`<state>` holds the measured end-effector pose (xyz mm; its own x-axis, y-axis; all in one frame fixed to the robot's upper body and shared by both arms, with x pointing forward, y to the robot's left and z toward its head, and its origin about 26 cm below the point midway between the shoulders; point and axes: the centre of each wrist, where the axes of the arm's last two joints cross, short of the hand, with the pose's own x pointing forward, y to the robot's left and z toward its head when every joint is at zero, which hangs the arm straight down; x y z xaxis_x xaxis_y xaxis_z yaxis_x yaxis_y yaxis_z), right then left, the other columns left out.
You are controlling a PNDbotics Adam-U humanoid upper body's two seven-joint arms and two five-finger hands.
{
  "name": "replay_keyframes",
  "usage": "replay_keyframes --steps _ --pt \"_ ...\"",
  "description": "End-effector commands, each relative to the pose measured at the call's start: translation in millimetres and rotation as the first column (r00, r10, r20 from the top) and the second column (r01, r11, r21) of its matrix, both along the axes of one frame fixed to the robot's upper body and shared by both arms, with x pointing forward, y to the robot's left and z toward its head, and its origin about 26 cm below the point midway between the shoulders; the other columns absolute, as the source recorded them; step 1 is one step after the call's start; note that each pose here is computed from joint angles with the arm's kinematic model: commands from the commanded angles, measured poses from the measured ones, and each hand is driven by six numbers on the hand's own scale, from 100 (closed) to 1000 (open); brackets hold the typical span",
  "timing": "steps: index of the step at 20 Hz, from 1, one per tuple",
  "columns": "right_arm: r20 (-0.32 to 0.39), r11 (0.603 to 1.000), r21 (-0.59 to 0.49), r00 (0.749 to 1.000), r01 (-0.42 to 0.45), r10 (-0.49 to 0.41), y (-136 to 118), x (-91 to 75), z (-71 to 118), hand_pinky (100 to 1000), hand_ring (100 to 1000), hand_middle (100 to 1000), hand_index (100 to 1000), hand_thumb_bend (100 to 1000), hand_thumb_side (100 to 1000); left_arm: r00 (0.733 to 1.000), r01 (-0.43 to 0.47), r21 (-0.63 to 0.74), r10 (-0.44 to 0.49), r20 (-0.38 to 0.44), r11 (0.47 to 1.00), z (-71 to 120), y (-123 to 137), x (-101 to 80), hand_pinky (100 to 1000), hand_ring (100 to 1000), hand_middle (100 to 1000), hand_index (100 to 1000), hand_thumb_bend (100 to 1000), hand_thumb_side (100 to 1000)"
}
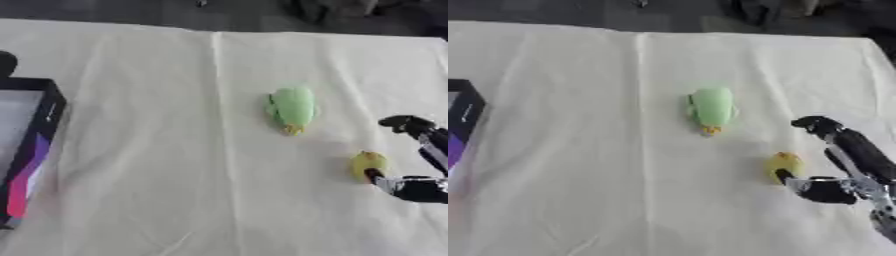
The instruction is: Pick up the objects with one hand, pass them to the other hand, and then place them into the box on the other side of the table.
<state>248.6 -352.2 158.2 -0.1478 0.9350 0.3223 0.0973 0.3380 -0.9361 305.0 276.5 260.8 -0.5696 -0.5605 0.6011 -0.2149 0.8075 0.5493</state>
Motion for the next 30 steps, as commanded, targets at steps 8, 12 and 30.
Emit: replay_keyframes --steps 8,12,30 --pt "-0.116 0.998 -0.012 0.991 0.062 -0.063 -7 9.0 40.9 902 829 845 873 416 161 0.996 0.072 -0.048 -0.074 -0.045 0.996 13.3 6 -5.1 916 900 762 844 647 565" --pt "-0.150 0.996 -0.022 0.985 0.085 -0.087 -5 10.2 42.7 904 830 831 843 416 146 0.995 0.086 -0.059 -0.089 -0.049 0.995 15.2 5 -5.0 916 898 757 840 645 565" --pt "-0.226 0.989 -0.060 0.963 0.137 -0.147 7 12.0 32.2 906 820 797 792 399 100 0.994 0.101 -0.062 -0.104 -0.039 0.993 16.0 2 -4.2 914 894 742 829 630 567"
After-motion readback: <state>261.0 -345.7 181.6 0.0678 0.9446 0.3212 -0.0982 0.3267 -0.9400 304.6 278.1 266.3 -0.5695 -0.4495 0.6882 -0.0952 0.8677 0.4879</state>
